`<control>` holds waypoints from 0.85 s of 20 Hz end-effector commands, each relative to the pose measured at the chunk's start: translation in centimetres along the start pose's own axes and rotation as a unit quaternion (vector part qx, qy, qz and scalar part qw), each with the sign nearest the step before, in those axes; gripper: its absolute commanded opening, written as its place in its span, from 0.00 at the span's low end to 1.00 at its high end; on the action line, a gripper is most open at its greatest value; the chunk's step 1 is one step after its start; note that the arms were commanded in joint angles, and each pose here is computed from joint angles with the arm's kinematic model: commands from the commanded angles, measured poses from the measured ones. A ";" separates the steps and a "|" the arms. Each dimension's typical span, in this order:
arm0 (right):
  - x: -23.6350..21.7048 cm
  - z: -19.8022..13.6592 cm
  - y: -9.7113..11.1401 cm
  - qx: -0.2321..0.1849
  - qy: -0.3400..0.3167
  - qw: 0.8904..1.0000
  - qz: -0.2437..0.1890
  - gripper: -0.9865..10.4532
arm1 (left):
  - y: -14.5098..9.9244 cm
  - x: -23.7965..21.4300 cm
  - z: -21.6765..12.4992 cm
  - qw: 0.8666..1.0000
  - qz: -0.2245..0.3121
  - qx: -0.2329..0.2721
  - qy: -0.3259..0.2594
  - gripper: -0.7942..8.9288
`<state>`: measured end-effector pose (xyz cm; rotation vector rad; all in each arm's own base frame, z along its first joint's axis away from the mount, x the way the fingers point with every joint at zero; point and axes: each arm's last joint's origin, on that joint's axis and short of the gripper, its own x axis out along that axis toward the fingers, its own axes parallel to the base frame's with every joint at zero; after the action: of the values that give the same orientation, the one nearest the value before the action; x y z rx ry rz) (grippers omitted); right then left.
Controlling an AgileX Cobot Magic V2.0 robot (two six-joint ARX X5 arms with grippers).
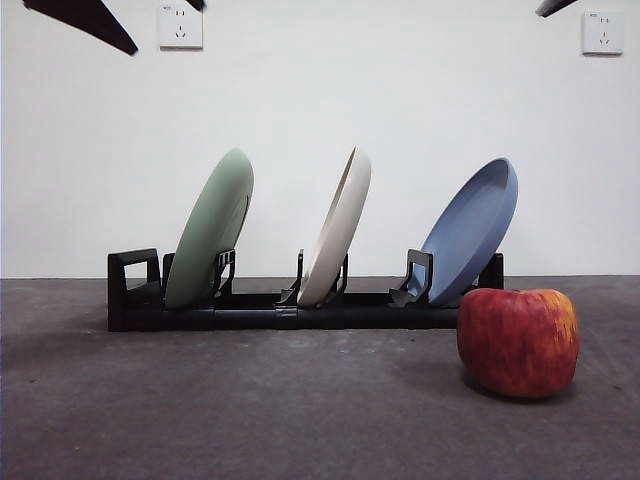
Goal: Take the green plate from the plate rack,put the plate on the table,take the apple from the table,put the apple in the plate
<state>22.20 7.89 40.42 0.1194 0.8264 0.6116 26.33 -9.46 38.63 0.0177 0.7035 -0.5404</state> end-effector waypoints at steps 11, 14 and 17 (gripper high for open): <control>0.1 0.0 0.1 -0.003 0.005 1.000 -0.009 0.72 | 1.6 10.3 5.9 0.997 0.028 -0.012 0.065 0.60; 0.1 0.0 0.1 -0.003 0.005 1.000 -0.011 0.72 | 2.2 12.4 5.2 0.995 0.030 -0.019 0.093 0.60; 0.1 0.0 0.1 -0.003 0.005 1.000 -0.012 0.72 | 2.8 14.4 4.3 0.991 0.031 -0.026 0.125 0.60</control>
<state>22.13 7.93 40.33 0.1074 0.8355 0.5919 39.19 -14.57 32.97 0.0650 0.9481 -0.4665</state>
